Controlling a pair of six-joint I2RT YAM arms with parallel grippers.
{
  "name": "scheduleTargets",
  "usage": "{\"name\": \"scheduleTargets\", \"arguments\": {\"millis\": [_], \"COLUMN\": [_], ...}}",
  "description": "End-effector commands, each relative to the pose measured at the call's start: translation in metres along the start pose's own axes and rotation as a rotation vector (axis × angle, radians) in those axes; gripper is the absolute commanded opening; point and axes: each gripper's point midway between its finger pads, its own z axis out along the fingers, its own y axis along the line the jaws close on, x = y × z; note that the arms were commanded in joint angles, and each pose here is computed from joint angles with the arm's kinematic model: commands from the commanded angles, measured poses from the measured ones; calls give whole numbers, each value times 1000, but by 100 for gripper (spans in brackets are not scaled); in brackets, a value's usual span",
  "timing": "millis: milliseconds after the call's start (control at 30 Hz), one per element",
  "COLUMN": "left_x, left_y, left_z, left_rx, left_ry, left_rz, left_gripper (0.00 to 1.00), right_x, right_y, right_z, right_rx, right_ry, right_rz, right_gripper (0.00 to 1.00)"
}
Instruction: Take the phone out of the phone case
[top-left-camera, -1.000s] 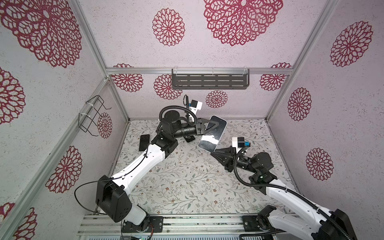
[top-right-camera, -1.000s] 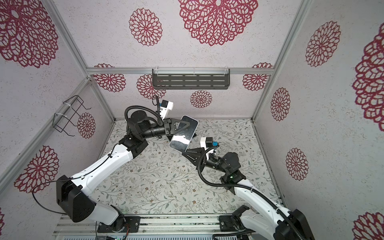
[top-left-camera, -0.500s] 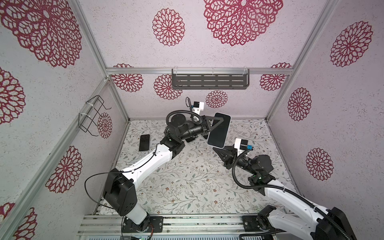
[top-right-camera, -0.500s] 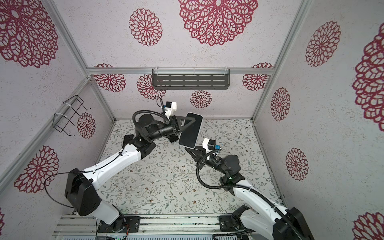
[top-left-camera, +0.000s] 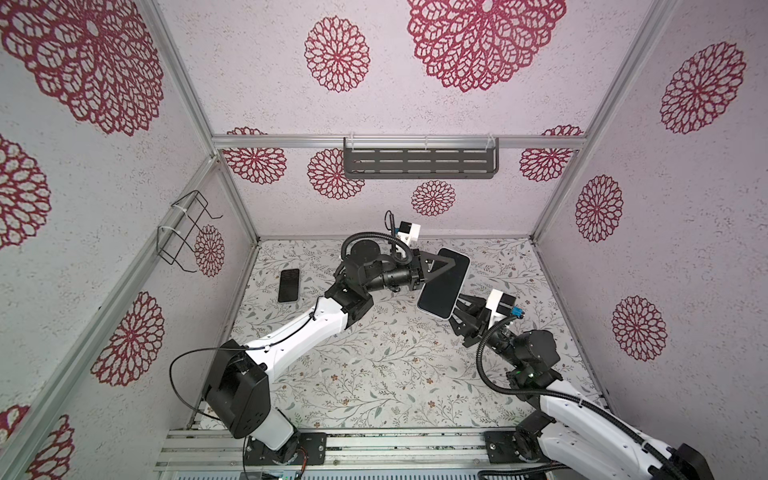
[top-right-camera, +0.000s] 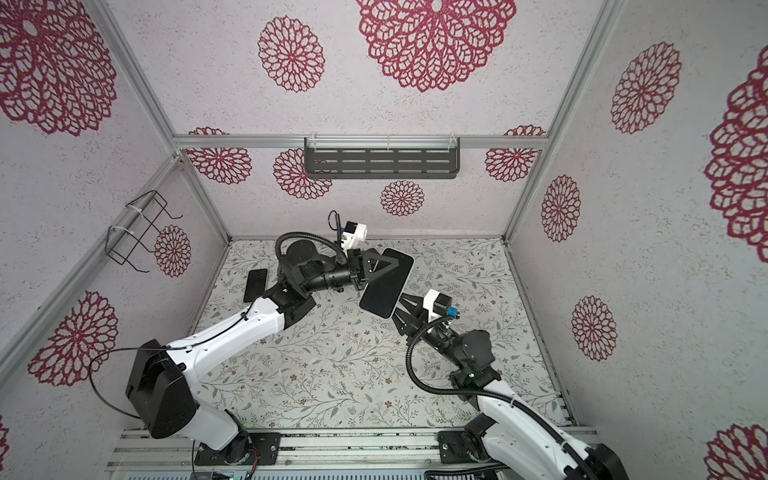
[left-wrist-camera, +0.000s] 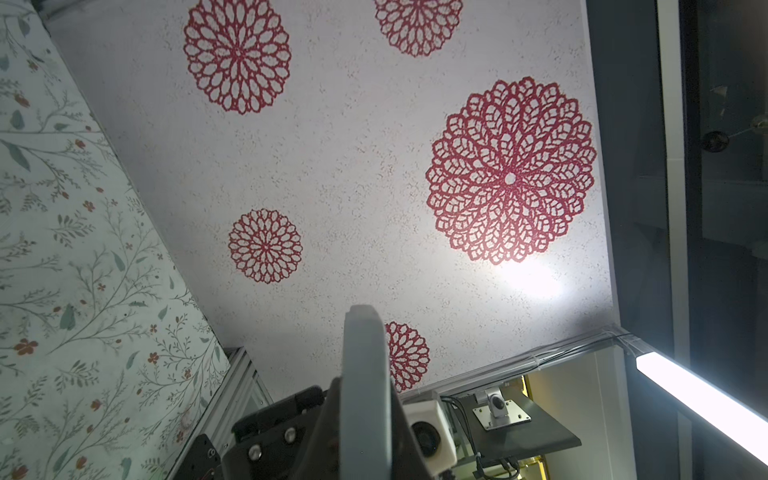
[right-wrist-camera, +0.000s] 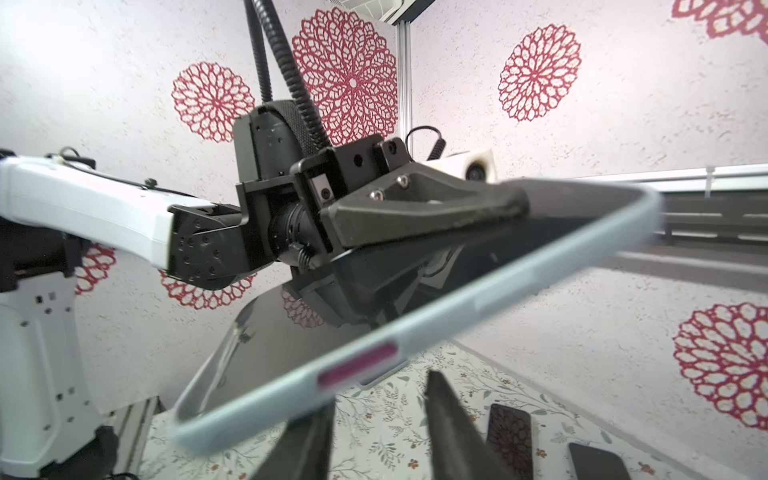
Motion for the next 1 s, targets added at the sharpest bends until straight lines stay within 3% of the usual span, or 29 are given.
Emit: {"name": "scheduleTargets", "arguments": {"millis": [0, 67, 200, 267, 500, 967], "left_x": [-8, -5, 0, 2, -2, -9], "left_y": [-56, -55, -45, -44, -58, -56], "left_z": [-19, -25, -41, -45, -46, -36], "left_rx": [83, 32, -106, -139, -135, -95], "left_ry": [-1, 39, 122, 160, 184, 175], "left_rz": [166, 237, 388, 448, 566, 566], "left_gripper": [0, 0, 0, 0, 0, 0], "right_x": [-15, -11, -12, -13, -21, -16], "right_y": [-1, 5, 25, 34, 53, 64], "right_z": [1, 9, 17, 21, 32, 45], "right_rx": [21, -11, -142, -200, -361, -434], "right_ry": [9, 103, 207, 246, 256, 223], "right_rz": [98, 166, 281, 314, 403, 436], "right_gripper": [54, 59, 80, 82, 79, 62]}}
